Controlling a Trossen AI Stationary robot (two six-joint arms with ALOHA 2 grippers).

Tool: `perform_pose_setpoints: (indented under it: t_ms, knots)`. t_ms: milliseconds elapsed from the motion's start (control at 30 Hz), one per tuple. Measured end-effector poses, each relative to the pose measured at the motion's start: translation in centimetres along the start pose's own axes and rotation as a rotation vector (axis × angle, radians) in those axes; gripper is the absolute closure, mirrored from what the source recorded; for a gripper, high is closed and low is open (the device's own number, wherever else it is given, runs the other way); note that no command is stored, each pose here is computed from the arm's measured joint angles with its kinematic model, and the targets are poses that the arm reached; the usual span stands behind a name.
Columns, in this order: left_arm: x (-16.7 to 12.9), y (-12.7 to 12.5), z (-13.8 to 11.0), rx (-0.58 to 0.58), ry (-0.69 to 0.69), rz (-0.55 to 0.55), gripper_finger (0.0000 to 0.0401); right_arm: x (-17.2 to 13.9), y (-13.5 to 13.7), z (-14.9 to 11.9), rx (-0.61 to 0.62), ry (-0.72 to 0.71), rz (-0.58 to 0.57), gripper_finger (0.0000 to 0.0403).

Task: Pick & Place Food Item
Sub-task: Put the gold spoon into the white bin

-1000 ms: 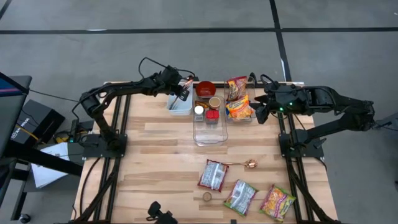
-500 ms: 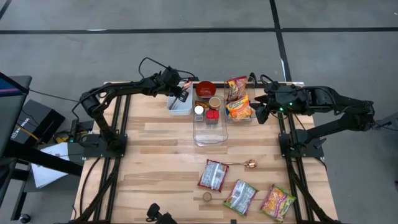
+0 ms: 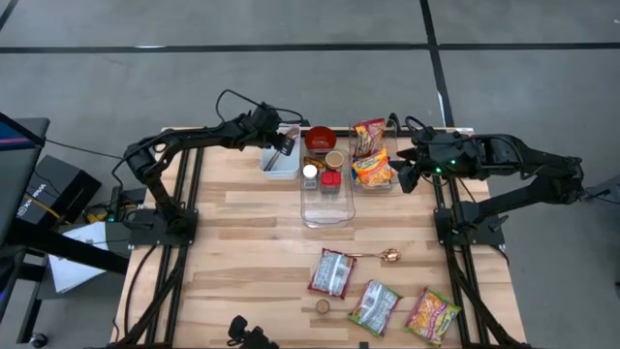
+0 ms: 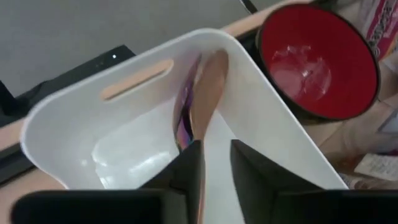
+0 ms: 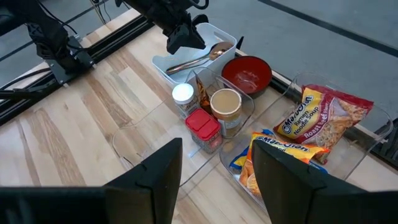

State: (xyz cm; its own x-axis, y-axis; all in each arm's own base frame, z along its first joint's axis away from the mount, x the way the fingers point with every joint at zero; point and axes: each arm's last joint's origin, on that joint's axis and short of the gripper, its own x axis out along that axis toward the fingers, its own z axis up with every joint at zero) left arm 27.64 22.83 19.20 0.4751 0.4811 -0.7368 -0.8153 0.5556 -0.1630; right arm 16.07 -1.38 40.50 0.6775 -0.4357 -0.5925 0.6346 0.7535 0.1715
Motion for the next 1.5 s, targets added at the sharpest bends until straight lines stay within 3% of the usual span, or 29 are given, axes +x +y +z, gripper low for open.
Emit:
perform_pose_setpoints:
  t_ms: [200, 400, 500, 667, 833, 1100, 1333, 1500]
  knots:
    - [-0.3, -0.3, 0.8, -0.024, -0.090, 0.001, 0.0255, 0.0, 0.0, 0.0, 0.000, 0.000, 0.001, 0.0216]
    - [-1.4, -1.2, 2.2, -0.031, -0.232, -0.058, 0.0223, 0.0, 0.0, 0.0, 0.000, 0.000, 0.001, 0.0216]
    - [-2.3, -1.5, 2.8, -0.025, -0.279, -0.083, 0.0221, 0.0, 0.0, 0.0, 0.000, 0.001, 0.001, 0.0216]
    - [-4.1, -2.2, 3.3, 0.080, -0.324, -0.141, 0.0220, 0.0, 0.0, 0.0, -0.005, 0.001, 0.001, 0.0216]
    - [-6.2, -3.7, 3.4, 0.191, -0.348, -0.269, 0.0220, 0.0, 0.0, -0.1, -0.022, 0.015, 0.006, 0.0216]
    - [-11.7, -6.4, 3.1, 0.328, -0.424, -0.485, 0.0220, 0.0, -0.8, -1.6, -0.054, 0.196, -0.035, 0.0216]
    - [-16.1, -7.7, 2.6, 0.355, -0.506, -0.576, 0.0223, 1.3, -0.8, -3.6, 0.059, 0.354, -0.003, 0.0216]
    - [-17.4, -8.1, 2.3, 0.344, -0.527, -0.582, 0.0236, 3.3, -0.8, -6.1, 0.167, 0.506, -0.002, 0.0216]
